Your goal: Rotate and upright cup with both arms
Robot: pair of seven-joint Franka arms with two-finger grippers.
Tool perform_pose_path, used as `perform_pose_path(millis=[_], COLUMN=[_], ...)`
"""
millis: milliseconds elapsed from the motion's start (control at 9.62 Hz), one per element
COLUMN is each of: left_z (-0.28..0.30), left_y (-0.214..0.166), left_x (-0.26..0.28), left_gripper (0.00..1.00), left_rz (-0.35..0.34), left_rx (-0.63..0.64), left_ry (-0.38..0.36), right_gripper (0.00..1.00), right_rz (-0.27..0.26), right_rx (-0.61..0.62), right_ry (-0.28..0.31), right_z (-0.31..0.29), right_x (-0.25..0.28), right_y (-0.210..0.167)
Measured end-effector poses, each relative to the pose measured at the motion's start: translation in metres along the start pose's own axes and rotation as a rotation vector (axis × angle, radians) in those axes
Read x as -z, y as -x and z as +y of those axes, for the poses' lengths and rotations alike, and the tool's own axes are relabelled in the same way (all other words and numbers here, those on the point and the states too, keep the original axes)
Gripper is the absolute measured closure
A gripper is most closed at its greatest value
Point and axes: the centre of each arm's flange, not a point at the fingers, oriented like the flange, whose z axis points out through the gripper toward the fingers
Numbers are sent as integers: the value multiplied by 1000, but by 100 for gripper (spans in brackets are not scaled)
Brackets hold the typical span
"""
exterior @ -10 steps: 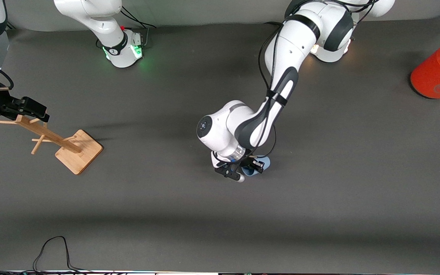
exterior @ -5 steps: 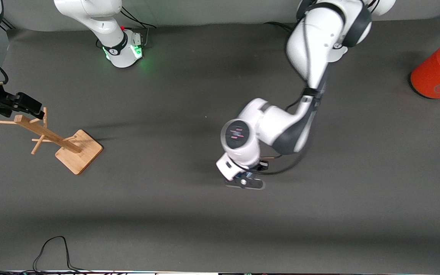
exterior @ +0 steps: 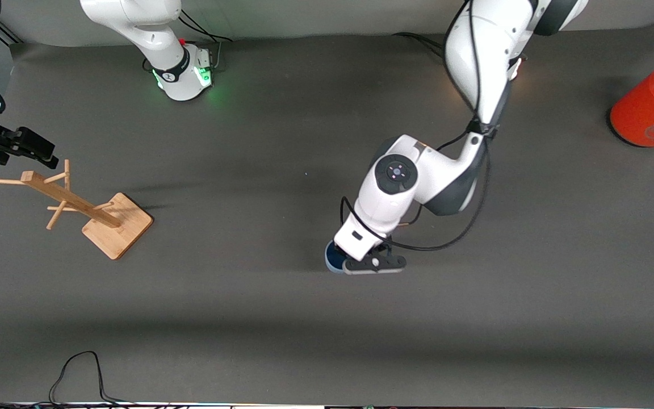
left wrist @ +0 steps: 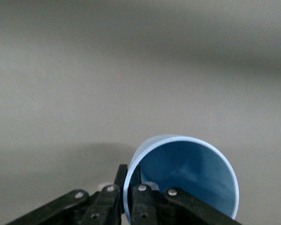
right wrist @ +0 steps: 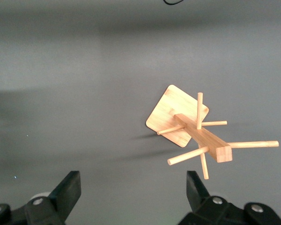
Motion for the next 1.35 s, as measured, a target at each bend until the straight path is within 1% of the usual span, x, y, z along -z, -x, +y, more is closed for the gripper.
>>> perform_pose_path(millis=[208, 312, 520, 728, 832, 1040, 1144, 1248, 1352], left_z=[-7, -12, -18, -17, -16, -26, -48, -82, -120], left_y=[32, 38, 38, 35, 31, 7, -13, -34, -53], left_x=[-35, -43, -47, -39, -22, 42, 86, 132, 174], left_gripper=[94, 94, 93, 64, 47, 19, 2, 0, 0], left_rz=[-13, -24, -27, -23, -29, -43, -52, -64, -61], left_rx=[-16, -17, -7, 23, 29, 47, 45, 53, 71], left_ry=[-15, -28, -38, -38, -44, -74, -92, -111, -139], right_gripper=[0, 0, 0, 0, 0, 0, 0, 0, 0], right_rz=[-21, -20, -16, -14, -15, -18, -21, -26, -30], right_rx=[8, 11, 52, 62, 62, 57, 55, 55, 55], right_ry=[-31, -36, -39, -40, -50, -106, -115, -117, -117], right_z=[-5, -6, -6, -4, -4, -9, -9, -9, -9], right_x=[-16, -22, -25, -24, -25, -24, -26, -29, -31], right_y=[-8, -13, -15, -16, -16, -15, -16, -17, -19])
